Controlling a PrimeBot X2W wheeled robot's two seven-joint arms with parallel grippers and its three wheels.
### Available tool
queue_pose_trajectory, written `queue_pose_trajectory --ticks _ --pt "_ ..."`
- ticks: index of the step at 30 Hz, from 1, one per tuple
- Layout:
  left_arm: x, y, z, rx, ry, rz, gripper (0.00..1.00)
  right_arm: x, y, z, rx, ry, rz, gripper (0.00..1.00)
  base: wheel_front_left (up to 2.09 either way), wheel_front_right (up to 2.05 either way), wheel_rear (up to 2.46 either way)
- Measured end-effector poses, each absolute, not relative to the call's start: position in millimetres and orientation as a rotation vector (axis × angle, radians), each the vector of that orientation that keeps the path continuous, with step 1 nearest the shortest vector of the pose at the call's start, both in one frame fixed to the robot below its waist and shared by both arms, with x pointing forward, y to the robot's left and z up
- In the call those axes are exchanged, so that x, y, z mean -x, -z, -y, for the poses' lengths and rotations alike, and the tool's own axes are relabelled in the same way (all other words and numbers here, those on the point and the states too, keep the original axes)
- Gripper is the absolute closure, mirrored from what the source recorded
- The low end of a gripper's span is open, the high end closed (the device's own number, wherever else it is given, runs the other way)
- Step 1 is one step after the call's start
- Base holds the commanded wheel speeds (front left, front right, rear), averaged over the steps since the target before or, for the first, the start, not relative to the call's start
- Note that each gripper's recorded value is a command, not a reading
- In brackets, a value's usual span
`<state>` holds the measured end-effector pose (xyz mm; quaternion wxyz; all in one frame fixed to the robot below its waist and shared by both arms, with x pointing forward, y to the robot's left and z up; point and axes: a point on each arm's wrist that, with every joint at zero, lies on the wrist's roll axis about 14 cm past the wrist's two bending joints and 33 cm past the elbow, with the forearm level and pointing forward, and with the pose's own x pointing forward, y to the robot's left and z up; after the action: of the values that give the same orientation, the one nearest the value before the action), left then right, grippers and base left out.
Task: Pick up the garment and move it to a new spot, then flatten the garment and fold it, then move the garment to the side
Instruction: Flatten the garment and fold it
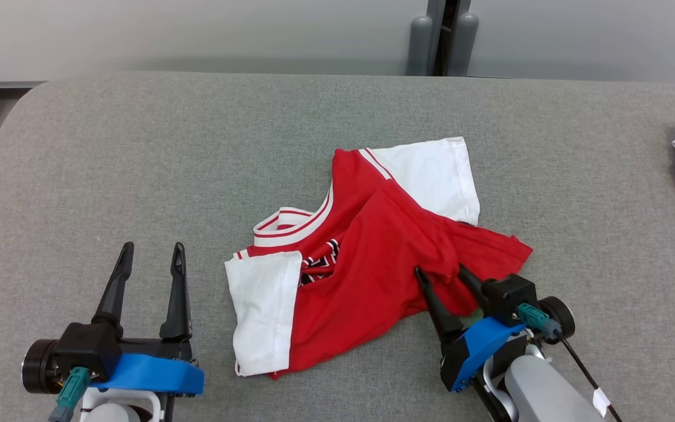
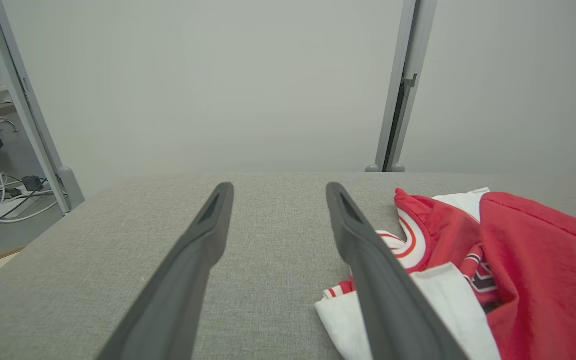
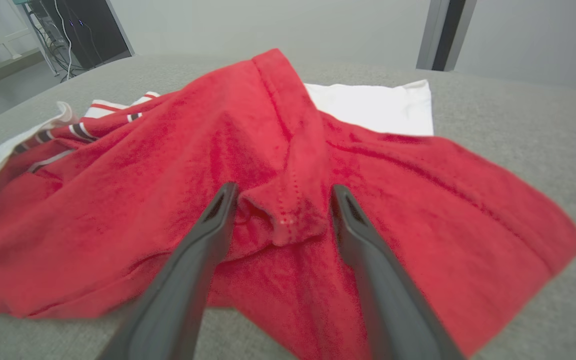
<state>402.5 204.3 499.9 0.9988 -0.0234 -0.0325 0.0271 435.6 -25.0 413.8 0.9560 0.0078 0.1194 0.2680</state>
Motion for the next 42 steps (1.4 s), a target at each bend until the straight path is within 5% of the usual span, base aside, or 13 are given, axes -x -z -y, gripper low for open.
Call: queue_pose_trajectory --ticks 15,30,31,33,42 --pt "-407.3 -498.1 -184.6 0.069 -0.003 0.061 0.00 -447.0 -475.0 50.2 -0.009 -0.489 -0.034 1.00 0.00 0.00 0.00" --pt "-411.5 -494.5 -136.8 0.121 0.120 0.046 0.00 -339.9 -416.6 108.6 -0.039 -0.373 -0.223 1.00 0.00 0.00 0.00" --pt "-411.8 -494.4 -134.3 0.122 0.127 0.046 0.00 -336.0 -413.8 109.3 -0.049 -0.366 -0.234 0.82 0.00 0.00 0.00" --pt "-412.7 -493.6 -131.6 0.122 0.134 0.043 0.00 -333.1 -412.0 112.8 -0.056 -0.350 -0.240 0.00 0.00 0.00 0.00" --pt "-413.7 -492.5 -128.1 0.124 0.144 0.040 0.00 -365.7 -462.4 158.6 0.014 -0.237 -0.068 0.00 0.00 0.00 0.00"
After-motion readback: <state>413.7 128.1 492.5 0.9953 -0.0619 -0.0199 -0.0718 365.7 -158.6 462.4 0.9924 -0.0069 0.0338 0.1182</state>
